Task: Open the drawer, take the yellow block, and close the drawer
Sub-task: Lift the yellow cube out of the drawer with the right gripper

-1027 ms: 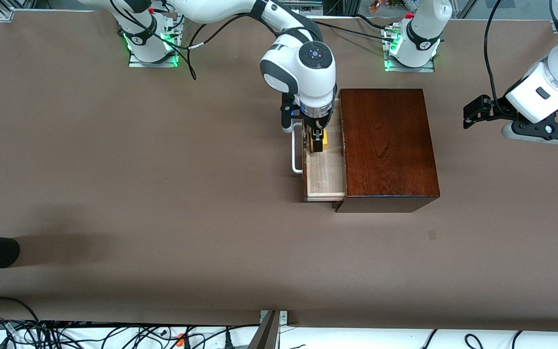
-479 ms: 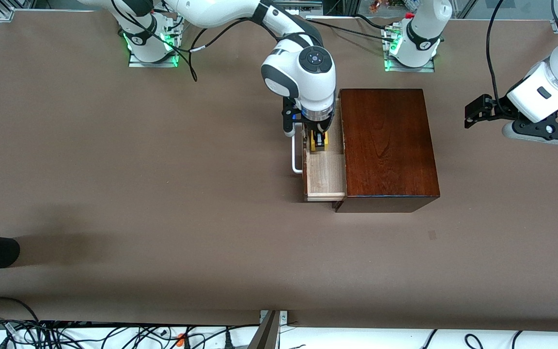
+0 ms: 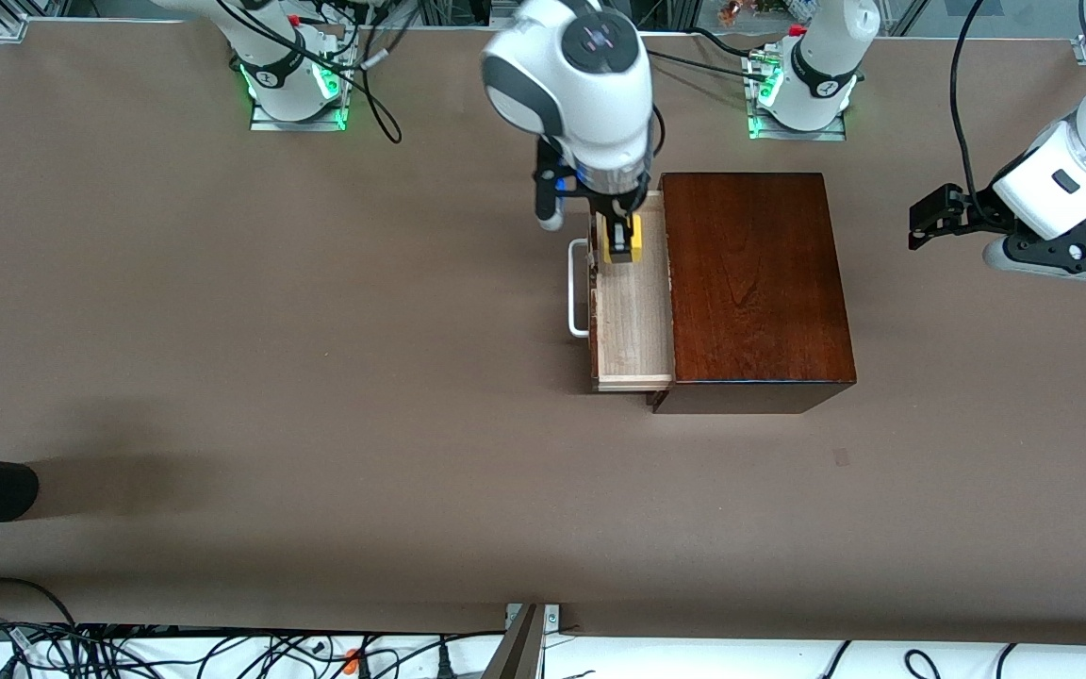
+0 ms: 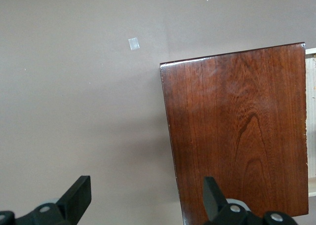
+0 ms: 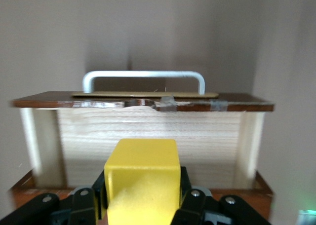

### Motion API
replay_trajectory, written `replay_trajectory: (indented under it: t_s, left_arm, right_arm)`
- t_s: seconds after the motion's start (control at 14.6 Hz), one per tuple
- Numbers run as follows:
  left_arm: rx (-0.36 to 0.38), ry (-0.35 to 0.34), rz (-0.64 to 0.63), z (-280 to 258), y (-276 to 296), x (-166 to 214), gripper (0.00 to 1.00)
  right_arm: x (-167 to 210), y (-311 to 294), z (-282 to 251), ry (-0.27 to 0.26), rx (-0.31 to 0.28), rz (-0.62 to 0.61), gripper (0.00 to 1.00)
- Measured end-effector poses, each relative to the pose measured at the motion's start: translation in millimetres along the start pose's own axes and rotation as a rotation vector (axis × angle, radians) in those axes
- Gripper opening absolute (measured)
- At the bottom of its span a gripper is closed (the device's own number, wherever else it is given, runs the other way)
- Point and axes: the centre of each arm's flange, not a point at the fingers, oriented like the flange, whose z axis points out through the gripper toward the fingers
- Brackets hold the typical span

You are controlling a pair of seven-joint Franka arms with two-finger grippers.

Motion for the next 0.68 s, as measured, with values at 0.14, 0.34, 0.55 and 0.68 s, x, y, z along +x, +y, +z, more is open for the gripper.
replay_trajectory:
  t_s: [0.14,0.34,0.55,0.68]
  left_arm:
    - [0.0,-0.006,-0.001,0,-1,-1,1.0]
    - [-0.001,-0.008,0.005,1,-1,-1,1.0]
    - [0.0,-0.003,0.039,-1,6,0,1.0]
    - [0.001,0.004,0.107,-5,14,4,1.0]
  right_arm:
    - [42,-24,-37,0.026,-0.038,-0.131,0.56]
    - [122,-69,-59,0.058,-0.14,-0.361,0.56]
    - [204,-104,-65,0.071,-0.21,-0.588,0.56]
    - [265,-115,-73,0.087,-0.246,-0.727,0.56]
